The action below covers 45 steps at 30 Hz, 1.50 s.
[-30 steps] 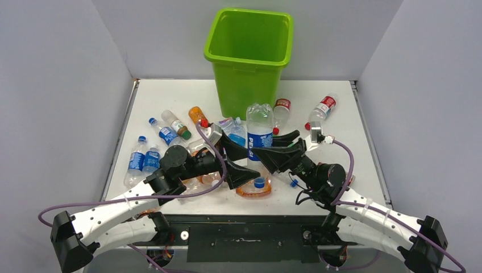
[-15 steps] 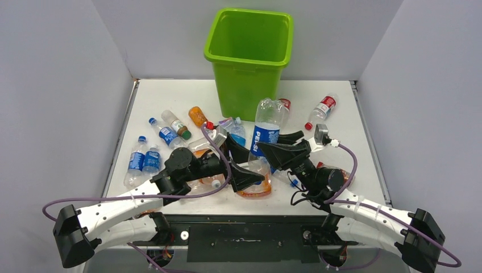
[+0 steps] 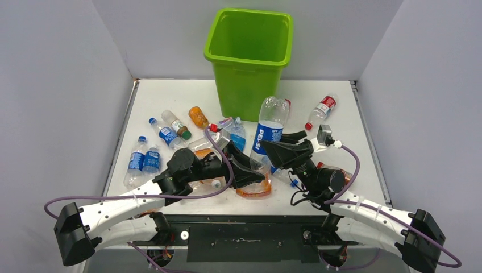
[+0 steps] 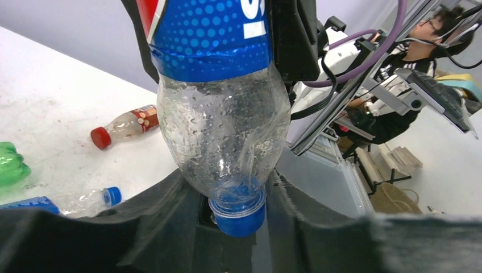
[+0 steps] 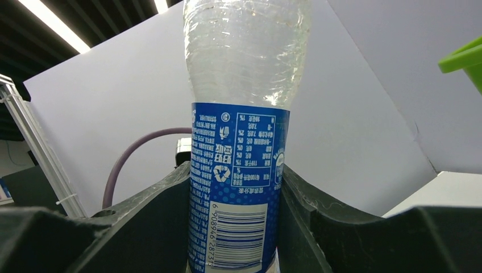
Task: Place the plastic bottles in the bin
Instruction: Pick up the plastic bottle at the center of the board, then place the plastic bottle in the trash bin.
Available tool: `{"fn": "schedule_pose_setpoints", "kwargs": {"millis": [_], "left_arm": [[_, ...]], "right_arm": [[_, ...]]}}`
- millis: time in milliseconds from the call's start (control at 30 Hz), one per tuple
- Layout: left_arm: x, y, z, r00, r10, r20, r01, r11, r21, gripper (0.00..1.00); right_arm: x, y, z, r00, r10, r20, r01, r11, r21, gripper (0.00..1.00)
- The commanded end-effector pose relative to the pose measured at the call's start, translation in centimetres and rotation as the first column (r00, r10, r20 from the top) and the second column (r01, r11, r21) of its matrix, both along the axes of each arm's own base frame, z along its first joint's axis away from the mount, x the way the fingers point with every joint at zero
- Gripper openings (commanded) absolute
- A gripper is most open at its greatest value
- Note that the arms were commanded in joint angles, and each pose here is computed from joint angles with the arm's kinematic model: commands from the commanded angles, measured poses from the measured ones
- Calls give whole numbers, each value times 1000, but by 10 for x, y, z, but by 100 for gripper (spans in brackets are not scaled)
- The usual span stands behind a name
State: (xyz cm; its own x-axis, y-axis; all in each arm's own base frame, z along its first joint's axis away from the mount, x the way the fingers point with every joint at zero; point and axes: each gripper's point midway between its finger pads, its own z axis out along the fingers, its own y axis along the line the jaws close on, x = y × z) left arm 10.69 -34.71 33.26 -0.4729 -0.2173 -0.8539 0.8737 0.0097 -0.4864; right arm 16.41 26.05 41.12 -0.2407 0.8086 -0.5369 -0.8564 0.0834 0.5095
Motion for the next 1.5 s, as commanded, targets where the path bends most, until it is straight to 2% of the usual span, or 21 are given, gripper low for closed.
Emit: {"fn": "schedule_pose_setpoints", "kwargs": {"millis": [0,33,67,100,167,200,233,467,667,733,800,900,967,1033,1133,1233,1333,1467], "left_arm": [[-2,0,13,999,-10,44,12,999,-44,17],[-2,0,14,999,-7,49,9,999,-43,9],[0,1,14,998,5,55,-3,999,-36,3],[2,2,14,998,22,58,-20,999,-31,0],[8,7,15,995,70,67,-69,997,-28,0],[10,11,17,992,97,75,-94,995,-33,0],[13,15,19,989,126,82,-123,992,-38,0],[38,45,44,931,335,148,-329,942,-62,0],[56,67,79,855,471,219,-464,882,-86,0],[69,78,97,802,546,242,-538,836,-106,0],[88,89,116,724,636,266,-633,766,-109,0],[135,111,142,552,786,278,-807,588,-62,0],[165,116,156,501,811,303,-848,530,-19,0],[197,125,173,472,837,276,-867,498,-30,0],[227,120,205,463,843,276,-848,511,-140,0],[260,110,228,441,841,314,-831,514,-211,0],[303,90,222,456,813,363,-827,538,-165,0],[348,68,200,467,777,421,-840,539,-63,0]], "right_arm": [[-11,-5,12,999,26,27,-27,999,34,36],[-11,-4,10,999,26,19,-26,1000,17,46],[-11,-3,9,1000,25,12,-25,1000,-3,63],[-12,-3,11,1000,23,15,-22,1000,-22,79],[-9,-1,6,1000,6,-11,-7,996,-93,99],[-9,-2,5,1000,-6,-18,4,992,-125,92],[-7,-3,2,999,-23,-30,18,987,-162,90],[1,-26,-15,981,-181,-68,139,903,-407,90],[2,-55,-17,953,-286,-99,207,854,-477,90],[0,-66,-23,942,-316,-113,221,837,-500,90],[0,-78,-32,927,-349,-135,238,827,-509,90],[1,-101,-49,891,-417,-180,289,826,-484,90],[0,-111,-59,881,-445,-160,324,814,-482,90],[4,-122,-73,852,-494,-175,358,791,-496,90],[10,-136,-91,804,-561,-198,404,759,-510,90],[13,-139,-106,784,-585,-206,408,737,-539,90],[16,-135,-122,776,-593,-214,386,715,-583,90],[18,-133,-131,769,-604,-211,375,692,-617,90]]}}
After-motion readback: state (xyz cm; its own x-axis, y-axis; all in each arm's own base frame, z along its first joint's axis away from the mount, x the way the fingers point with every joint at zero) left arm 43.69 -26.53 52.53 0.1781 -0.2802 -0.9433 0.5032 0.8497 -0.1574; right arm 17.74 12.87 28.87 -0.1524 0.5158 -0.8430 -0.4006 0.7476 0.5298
